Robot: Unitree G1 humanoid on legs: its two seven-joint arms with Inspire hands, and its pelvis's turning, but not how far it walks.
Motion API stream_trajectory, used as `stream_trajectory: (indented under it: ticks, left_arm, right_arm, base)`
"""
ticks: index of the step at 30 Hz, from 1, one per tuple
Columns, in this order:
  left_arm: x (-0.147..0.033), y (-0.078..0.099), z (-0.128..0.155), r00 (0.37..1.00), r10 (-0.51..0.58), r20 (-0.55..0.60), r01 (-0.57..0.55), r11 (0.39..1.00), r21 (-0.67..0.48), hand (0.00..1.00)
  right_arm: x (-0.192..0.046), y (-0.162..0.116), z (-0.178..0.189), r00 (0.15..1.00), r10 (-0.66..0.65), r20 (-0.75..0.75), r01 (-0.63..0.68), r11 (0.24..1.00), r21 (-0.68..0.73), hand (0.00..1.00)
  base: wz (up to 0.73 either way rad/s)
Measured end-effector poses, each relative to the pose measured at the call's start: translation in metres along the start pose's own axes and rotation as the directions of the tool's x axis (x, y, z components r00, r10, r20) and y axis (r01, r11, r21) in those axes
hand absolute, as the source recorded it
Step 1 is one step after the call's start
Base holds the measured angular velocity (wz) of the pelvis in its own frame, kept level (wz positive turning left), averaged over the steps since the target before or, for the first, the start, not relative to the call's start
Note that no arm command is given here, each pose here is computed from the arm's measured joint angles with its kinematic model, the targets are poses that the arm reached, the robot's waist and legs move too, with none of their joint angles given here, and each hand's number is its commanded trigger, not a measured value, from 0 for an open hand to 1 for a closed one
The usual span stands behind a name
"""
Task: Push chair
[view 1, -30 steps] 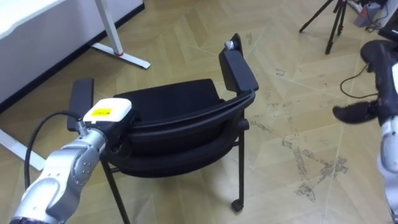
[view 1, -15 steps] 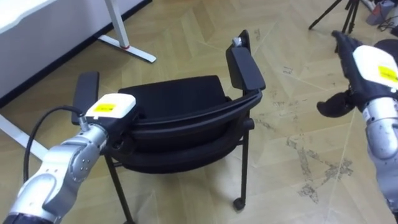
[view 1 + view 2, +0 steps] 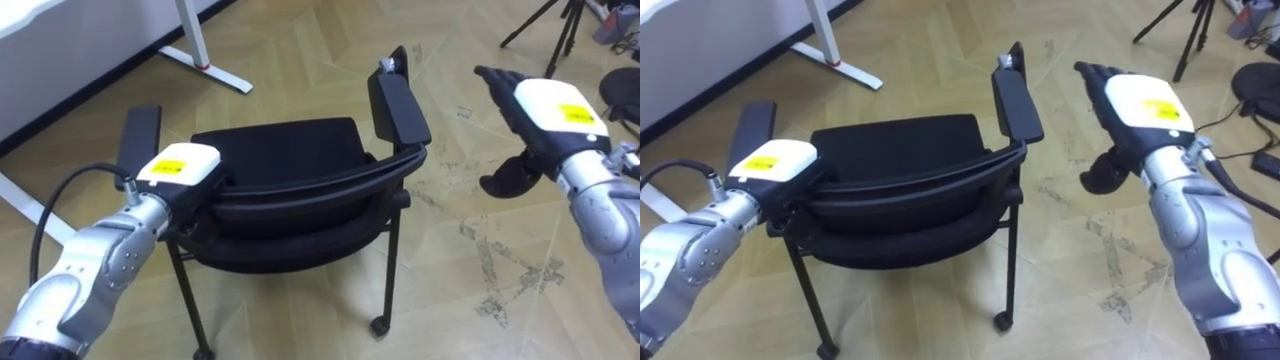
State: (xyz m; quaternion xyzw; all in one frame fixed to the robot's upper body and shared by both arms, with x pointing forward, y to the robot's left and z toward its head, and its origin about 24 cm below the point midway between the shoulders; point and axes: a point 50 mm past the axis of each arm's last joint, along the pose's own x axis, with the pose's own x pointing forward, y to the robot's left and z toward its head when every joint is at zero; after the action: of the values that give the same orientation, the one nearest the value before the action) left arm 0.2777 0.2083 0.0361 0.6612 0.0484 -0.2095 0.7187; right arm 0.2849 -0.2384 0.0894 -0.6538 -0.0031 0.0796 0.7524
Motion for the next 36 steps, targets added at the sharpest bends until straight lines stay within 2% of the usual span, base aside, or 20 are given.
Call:
stream_trajectory:
  ticks: [12, 21, 27, 33, 36]
  left_arm:
    - [0.004, 0.001, 0.003, 1.000, 0.000, 0.024, 0.000, 1.000, 0.011, 1.00]
    - [0.016, 0.005, 0.014, 0.998, -0.011, 0.065, 0.009, 0.999, 0.031, 1.00]
    - [0.017, 0.005, 0.015, 0.998, -0.011, 0.065, 0.009, 0.999, 0.031, 1.00]
    - [0.024, 0.005, 0.026, 0.995, -0.020, 0.097, 0.016, 0.999, 0.043, 1.00]
    - [0.025, 0.005, 0.028, 0.995, -0.012, 0.103, 0.008, 0.999, 0.039, 1.00]
  right_arm:
    - [-0.001, -0.003, 0.027, 0.993, 0.038, 0.116, -0.029, 0.996, -0.081, 0.00]
    - [-0.003, 0.009, 0.055, 0.964, 0.153, 0.218, -0.130, 0.984, -0.119, 0.00]
    - [0.007, 0.005, 0.083, 0.936, 0.191, 0.295, -0.134, 0.969, -0.206, 0.00]
    - [0.005, 0.021, 0.098, 0.898, 0.294, 0.326, -0.228, 0.947, -0.226, 0.00]
    - [0.006, 0.027, 0.104, 0.889, 0.308, 0.340, -0.257, 0.948, -0.186, 0.00]
  base:
    - [0.01]
    - [0.00]
    - [0.01]
    - [0.11]
    - [0.05]
